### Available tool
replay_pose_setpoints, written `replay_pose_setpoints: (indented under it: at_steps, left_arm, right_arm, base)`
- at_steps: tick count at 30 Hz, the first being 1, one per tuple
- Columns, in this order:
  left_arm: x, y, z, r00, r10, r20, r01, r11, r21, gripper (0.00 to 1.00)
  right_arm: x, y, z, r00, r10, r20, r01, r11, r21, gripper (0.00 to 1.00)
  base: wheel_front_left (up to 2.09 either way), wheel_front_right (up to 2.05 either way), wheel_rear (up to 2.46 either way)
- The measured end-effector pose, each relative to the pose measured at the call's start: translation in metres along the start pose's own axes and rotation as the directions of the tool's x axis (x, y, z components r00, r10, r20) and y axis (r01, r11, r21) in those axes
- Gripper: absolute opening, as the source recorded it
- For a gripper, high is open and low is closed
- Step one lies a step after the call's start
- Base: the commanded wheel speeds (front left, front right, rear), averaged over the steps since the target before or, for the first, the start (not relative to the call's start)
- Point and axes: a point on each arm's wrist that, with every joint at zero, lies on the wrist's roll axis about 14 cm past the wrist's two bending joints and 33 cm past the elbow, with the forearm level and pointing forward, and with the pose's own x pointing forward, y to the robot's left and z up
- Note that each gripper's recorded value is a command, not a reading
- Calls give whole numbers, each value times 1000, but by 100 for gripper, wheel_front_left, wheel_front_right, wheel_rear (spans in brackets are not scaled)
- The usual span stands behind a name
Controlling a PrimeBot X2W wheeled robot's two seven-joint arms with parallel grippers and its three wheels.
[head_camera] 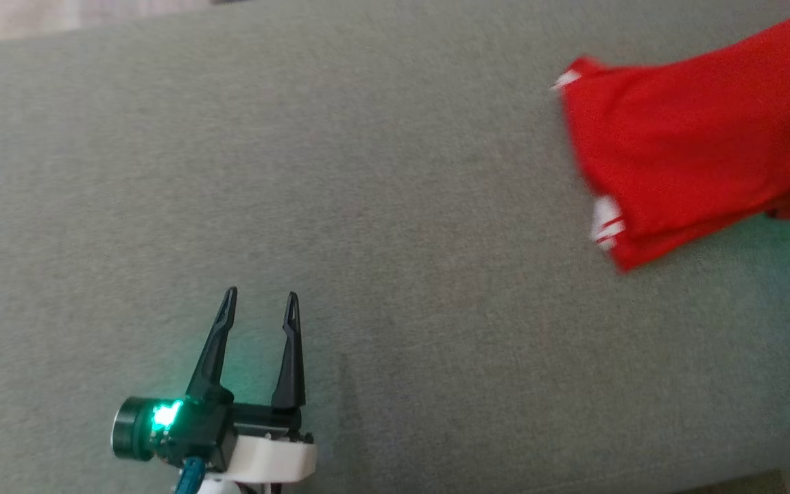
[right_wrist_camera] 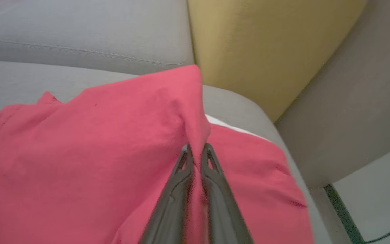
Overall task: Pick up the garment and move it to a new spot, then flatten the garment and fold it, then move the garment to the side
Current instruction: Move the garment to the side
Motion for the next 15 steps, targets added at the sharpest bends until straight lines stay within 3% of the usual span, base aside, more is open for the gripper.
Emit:
replay_pose_setpoints:
  at_steps: [4,5,6,11,15]
  left_arm:
    - [15,-9,-14,999,-35,-32,35,999,-15,100]
    - [18,-9,-15,999,-39,-33,39,999,-17,100]
    - [20,-10,-16,998,-45,-34,44,999,-19,100]
    - [27,-10,-13,999,-48,-22,48,999,-22,100]
    - [21,-8,-7,999,-38,-11,38,999,-21,100]
  right_arm:
    - [-10,-69,6,987,-161,9,161,987,-24,4]
    - [-13,-81,6,981,-191,10,192,981,-27,72]
    - [-15,-92,7,976,-218,10,218,975,-34,100]
    - [-20,-118,17,954,-297,49,299,953,-46,100]
    - [-17,-86,16,965,-250,76,252,967,-24,100]
  base:
    - [0,0,0]
    - [0,0,0]
    - [0,0,0]
    - [0,0,0]
    - [0,0,0]
